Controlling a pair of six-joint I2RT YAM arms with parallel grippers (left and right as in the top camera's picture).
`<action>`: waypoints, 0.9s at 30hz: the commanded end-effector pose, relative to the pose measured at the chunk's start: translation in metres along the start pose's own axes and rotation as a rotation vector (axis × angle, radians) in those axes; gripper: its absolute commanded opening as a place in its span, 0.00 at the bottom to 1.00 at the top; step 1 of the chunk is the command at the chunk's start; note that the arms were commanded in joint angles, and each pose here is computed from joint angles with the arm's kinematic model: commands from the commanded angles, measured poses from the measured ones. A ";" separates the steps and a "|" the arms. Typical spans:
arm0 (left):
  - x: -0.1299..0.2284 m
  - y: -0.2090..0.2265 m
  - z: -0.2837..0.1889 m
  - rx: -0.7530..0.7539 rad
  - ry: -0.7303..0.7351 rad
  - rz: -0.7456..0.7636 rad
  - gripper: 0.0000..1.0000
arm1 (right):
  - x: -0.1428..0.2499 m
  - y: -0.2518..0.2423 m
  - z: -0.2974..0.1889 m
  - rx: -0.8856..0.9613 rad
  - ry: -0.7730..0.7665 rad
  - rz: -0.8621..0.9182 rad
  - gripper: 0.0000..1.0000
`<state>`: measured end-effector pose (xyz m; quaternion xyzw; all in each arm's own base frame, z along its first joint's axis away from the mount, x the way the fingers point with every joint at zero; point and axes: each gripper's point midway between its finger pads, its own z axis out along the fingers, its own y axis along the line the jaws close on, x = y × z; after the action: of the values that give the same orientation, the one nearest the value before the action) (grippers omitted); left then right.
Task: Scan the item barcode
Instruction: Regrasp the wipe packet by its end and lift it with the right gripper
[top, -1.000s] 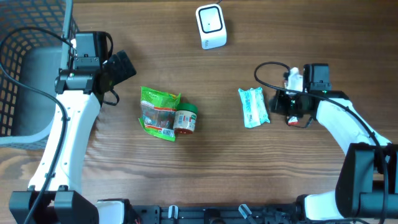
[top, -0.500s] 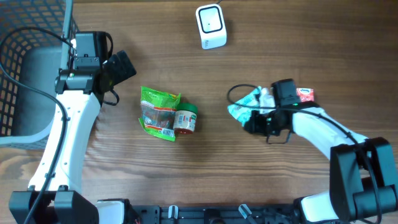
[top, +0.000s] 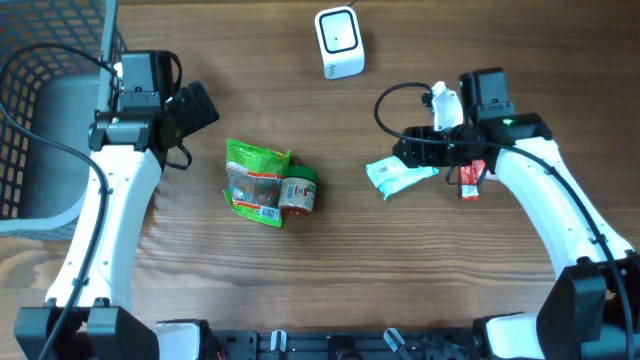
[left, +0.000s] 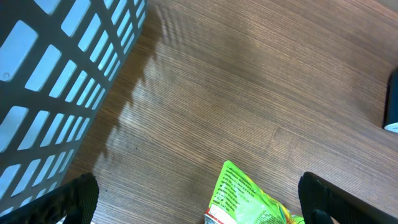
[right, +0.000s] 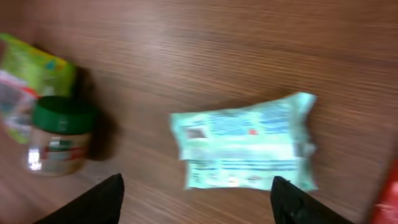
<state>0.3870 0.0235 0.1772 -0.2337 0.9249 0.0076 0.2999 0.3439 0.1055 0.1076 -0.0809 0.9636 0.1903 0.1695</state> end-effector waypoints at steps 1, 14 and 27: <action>-0.003 0.001 -0.001 -0.006 -0.011 -0.016 1.00 | 0.004 -0.029 0.011 0.080 0.043 -0.035 0.75; -0.003 0.001 -0.001 -0.006 -0.011 -0.015 1.00 | 0.057 -0.061 0.088 -0.135 0.283 0.059 0.29; -0.003 0.001 -0.001 -0.006 -0.011 -0.016 1.00 | 0.000 0.060 -0.049 -0.575 -0.109 -0.201 0.04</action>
<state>0.3870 0.0235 0.1772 -0.2337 0.9249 0.0076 0.2999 0.3309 0.1130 0.1016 -0.1650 0.9106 0.3499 0.1457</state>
